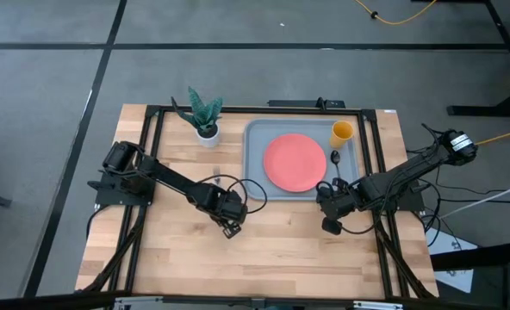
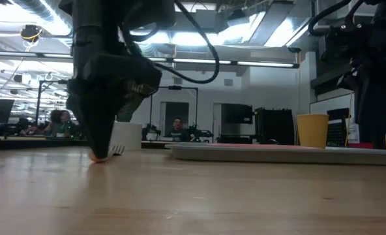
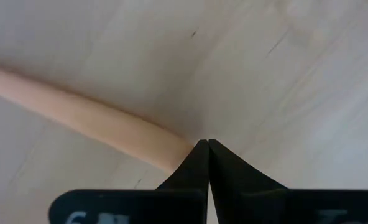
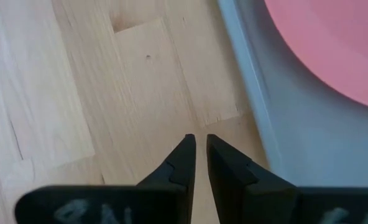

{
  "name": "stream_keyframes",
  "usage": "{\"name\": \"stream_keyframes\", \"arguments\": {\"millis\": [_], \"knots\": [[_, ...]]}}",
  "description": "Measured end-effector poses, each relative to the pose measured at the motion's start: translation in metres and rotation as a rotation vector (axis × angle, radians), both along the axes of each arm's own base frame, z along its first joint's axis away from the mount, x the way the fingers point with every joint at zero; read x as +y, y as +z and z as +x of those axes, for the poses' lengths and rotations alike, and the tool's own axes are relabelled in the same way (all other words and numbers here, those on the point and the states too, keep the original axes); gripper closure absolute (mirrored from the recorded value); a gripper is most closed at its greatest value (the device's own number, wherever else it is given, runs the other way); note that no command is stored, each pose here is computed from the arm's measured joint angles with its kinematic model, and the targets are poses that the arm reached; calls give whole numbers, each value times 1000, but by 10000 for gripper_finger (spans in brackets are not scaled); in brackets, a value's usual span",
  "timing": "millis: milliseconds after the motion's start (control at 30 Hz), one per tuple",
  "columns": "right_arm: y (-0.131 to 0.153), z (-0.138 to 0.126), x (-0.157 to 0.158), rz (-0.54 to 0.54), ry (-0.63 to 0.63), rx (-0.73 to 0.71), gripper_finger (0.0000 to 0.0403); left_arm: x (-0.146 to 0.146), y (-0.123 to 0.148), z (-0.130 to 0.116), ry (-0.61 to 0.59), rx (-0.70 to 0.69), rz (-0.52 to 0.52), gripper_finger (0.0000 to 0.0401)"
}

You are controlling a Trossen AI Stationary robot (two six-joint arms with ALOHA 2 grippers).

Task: Pick and place plate/cup/fork/spoon on tray
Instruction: Put the orange fork to the left of the pink plate on the blue serving tray

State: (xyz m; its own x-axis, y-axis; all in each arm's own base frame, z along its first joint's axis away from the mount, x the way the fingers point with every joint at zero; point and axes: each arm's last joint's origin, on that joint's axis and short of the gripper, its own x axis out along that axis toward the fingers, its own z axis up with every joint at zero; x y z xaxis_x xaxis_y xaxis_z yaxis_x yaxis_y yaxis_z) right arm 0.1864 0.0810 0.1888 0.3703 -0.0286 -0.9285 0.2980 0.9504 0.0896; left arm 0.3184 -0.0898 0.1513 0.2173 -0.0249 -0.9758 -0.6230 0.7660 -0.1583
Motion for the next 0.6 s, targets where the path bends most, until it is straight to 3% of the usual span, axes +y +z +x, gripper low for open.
{"name": "stream_keyframes", "arguments": {"millis": [300, 433, 600], "knots": [[0, 0, 0, -7, -1, -2, 357, 5, -2, -16, 50, 171, 35, 401], [0, 0, 0, -8, -1, -1, 357, 6, 4, -18, 51, 159, 43, 401], [0, 0, 0, -6, -2, -5, 357, 11, 23, -26, 87, 110, 126, 401]]}}
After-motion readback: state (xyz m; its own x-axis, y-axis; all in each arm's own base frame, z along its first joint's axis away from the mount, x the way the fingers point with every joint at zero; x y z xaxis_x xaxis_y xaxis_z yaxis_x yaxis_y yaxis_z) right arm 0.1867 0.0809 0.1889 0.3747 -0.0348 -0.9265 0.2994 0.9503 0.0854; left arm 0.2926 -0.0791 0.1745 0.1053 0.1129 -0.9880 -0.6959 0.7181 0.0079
